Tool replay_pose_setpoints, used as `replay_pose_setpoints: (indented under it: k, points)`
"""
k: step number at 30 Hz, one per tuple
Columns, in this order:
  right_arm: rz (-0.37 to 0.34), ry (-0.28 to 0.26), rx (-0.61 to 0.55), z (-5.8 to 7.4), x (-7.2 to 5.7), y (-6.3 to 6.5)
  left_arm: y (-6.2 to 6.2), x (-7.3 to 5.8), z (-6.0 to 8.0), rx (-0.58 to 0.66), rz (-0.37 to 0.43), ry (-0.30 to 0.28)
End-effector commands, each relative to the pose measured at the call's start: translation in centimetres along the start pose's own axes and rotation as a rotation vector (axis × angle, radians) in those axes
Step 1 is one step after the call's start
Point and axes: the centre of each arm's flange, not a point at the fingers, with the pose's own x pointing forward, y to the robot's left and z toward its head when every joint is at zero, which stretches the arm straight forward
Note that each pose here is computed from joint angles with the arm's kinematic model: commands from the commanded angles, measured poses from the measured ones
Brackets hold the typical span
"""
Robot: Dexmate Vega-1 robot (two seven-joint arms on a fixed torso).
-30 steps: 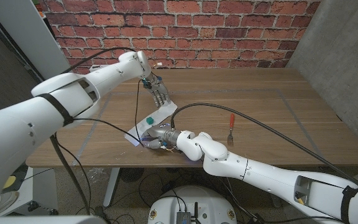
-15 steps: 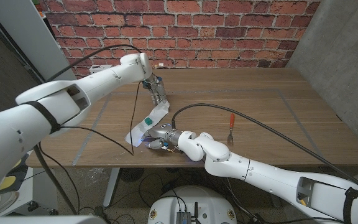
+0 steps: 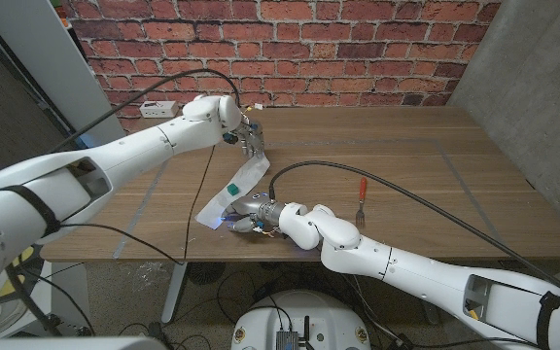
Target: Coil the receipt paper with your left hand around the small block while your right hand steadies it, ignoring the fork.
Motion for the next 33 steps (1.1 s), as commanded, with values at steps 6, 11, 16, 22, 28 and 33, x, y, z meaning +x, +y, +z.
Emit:
replay_pose_setpoints:
  k: [6, 11, 16, 22, 28, 33]
  points:
    - [-0.016, 0.035, 0.006, -1.1, 0.7, -1.3, -4.4, -7.3, 5.1, 0.378, 0.27, -0.047]
    - [-0.011, 0.049, 0.002, -1.5, 0.9, -1.9, -6.6, -8.9, 5.9, 0.473, 0.315, -0.04]
    - [-0.005, 0.061, -0.004, -1.8, 1.1, -2.5, -8.5, -10.4, 6.2, 0.529, 0.35, -0.016]
    - [0.016, 0.08, -0.021, -2.1, 1.5, -3.2, -10.9, -12.1, 6.1, 0.591, 0.419, 0.019]
    - [0.045, 0.092, -0.044, -2.1, 1.9, -3.8, -13.1, -13.3, 5.3, 0.615, 0.522, 0.043]
    - [0.07, 0.094, -0.065, -1.9, 2.2, -4.0, -15.1, -14.3, 3.9, 0.639, 0.711, 0.148]
